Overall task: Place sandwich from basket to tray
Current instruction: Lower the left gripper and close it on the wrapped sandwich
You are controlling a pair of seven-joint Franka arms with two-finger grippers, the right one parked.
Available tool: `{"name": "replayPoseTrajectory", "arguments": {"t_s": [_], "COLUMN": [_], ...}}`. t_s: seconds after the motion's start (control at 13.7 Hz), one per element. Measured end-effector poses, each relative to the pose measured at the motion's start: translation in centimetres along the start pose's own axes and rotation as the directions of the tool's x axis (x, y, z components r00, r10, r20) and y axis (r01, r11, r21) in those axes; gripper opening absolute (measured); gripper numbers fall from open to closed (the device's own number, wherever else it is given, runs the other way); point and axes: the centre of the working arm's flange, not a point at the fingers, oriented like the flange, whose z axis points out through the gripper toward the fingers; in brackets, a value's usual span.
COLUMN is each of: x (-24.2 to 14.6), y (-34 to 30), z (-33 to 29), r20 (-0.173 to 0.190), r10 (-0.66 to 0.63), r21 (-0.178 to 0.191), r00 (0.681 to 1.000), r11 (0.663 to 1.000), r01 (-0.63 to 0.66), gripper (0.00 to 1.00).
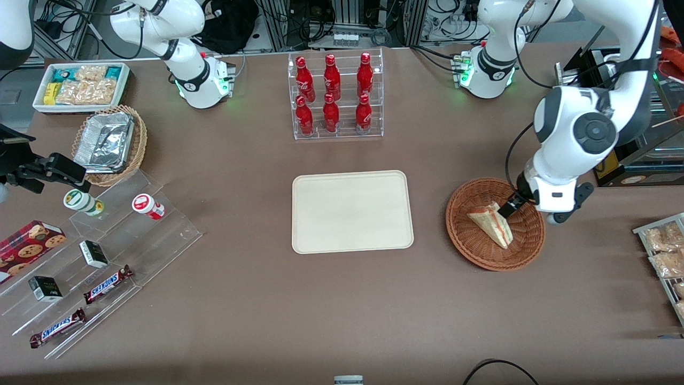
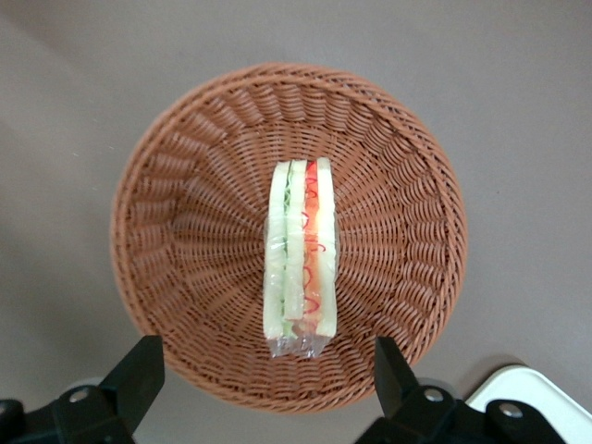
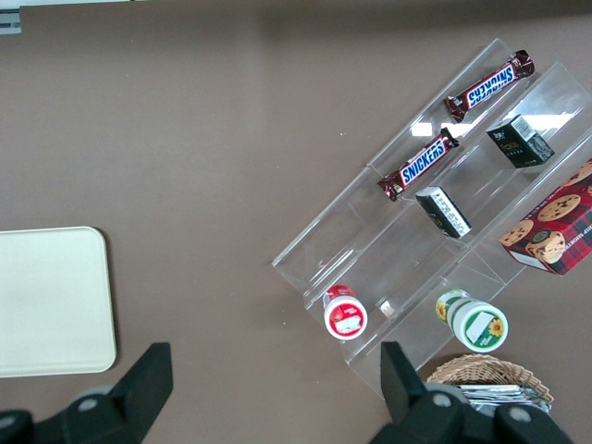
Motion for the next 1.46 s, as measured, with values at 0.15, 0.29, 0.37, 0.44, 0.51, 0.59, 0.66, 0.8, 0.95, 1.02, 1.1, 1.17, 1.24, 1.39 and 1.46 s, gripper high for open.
{"name": "replayPoseTrajectory", "arguments": {"t_s": [0.15, 0.29, 0.37, 0.44, 0.51, 0.59, 0.66, 0.8, 0.95, 1.02, 1.1, 1.17, 1.24, 1.39, 1.46], "x": [-0.5, -0.9, -1.0, -1.0, -1.0, -0.9, -0.9, -0.6, -0.3, -0.2, 0.0, 0.2, 0.4, 1.2, 1.7], "y": [0.7, 1.2, 1.2, 1.1, 1.0, 0.9, 0.8, 0.8, 1.0, 1.2, 1.3, 1.5, 1.7, 2.6, 3.1], "z": [3.1, 5.9, 7.0, 7.8, 8.4, 8.9, 9.3, 9.4, 9.0, 8.8, 8.6, 8.2, 7.7, 5.4, 3.7], "r20": [0.008, 0.027, 0.040, 0.051, 0.060, 0.066, 0.070, 0.069, 0.063, 0.060, 0.057, 0.056, 0.060, 0.072, 0.080], "r10": [0.009, 0.014, 0.015, 0.013, 0.012, 0.010, 0.008, 0.003, 0.002, 0.002, 0.002, 0.001, 0.001, 0.000, 0.001], "r21": [-0.014, -0.013, -0.003, 0.006, 0.015, 0.021, 0.024, 0.022, 0.015, 0.011, 0.007, 0.007, 0.014, 0.038, 0.054], "r00": [1.000, 1.000, 0.999, 0.999, 0.998, 0.998, 0.998, 0.998, 0.998, 0.998, 0.998, 0.998, 0.998, 0.997, 0.997], "r11": [1.000, 1.000, 1.000, 1.000, 1.000, 1.000, 1.000, 1.000, 1.000, 1.000, 1.000, 1.000, 1.000, 0.999, 0.999], "r01": [-0.009, -0.014, -0.014, -0.014, -0.013, -0.011, -0.010, -0.005, -0.003, -0.003, -0.002, -0.002, -0.002, -0.003, -0.006], "gripper": [1.00, 1.00, 1.00, 1.00, 1.00, 1.00, 1.00, 0.83, 0.60, 0.49, 0.38, 0.32, 0.29, 0.24, 0.22]}}
